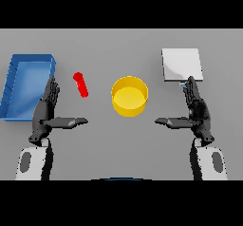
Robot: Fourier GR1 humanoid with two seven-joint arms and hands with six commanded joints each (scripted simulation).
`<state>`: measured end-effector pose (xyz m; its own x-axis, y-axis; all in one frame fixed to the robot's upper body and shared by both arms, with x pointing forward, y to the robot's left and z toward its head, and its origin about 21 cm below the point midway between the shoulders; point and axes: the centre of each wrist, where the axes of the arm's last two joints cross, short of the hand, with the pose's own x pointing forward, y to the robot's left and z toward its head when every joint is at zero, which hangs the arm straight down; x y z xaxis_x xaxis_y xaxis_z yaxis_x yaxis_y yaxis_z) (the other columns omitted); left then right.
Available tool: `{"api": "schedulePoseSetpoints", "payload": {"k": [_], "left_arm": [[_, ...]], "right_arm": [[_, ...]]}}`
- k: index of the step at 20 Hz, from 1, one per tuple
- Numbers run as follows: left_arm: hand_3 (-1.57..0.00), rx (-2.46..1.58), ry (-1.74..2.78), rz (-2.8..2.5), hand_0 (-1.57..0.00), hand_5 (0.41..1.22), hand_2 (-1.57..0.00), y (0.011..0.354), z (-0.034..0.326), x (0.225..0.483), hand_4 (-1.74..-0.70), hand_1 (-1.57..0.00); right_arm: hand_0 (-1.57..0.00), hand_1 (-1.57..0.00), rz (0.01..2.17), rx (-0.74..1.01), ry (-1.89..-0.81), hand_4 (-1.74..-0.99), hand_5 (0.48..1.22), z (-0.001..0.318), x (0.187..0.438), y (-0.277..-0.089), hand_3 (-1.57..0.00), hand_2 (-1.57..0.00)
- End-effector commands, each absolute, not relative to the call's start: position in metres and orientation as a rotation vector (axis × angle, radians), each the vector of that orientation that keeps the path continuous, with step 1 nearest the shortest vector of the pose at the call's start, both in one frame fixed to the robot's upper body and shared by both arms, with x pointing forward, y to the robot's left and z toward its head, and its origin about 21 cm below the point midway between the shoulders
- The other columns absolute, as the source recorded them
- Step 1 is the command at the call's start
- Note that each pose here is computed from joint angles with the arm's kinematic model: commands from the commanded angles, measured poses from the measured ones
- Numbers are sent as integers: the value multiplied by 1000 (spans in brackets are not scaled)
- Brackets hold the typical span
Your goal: Pick up the red beaker and tilt it to pour out 1 green nut into yellow bowl. Pick up the yellow bowl and place it on the metallic measuring scale.
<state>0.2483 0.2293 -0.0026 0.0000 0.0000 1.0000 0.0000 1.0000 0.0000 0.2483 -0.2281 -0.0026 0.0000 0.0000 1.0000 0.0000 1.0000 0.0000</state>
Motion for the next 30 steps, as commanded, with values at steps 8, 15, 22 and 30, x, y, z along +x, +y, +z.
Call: {"api": "schedulePoseSetpoints", "payload": {"k": [8, 15, 22, 30], "left_arm": [[1, 50, -1608, -112, 1, 599, 1, 239, 3, 221, -1156, 1], [1, 79, -1566, -217, 1, 602, 1, 231, 14, 214, -1161, 1], [1, 93, -1547, -266, 1, 626, 1, 217, -5, 251, -1222, 1], [1, 115, -1528, -289, 1, 677, 1, 210, -19, 298, -1271, 1]], "right_arm": [[1, 1, 205, -189, -1682, -1163, 595, 1, 229, -225, 1, 1], [1, 1, 260, -251, -1677, -1192, 600, 5, 214, -218, 1, 1], [1, 1, 269, -218, -1689, -1256, 631, 8, 212, -225, 1, 1], [1, 1, 262, -208, -1705, -1268, 635, 8, 213, -223, 1, 1]]}}
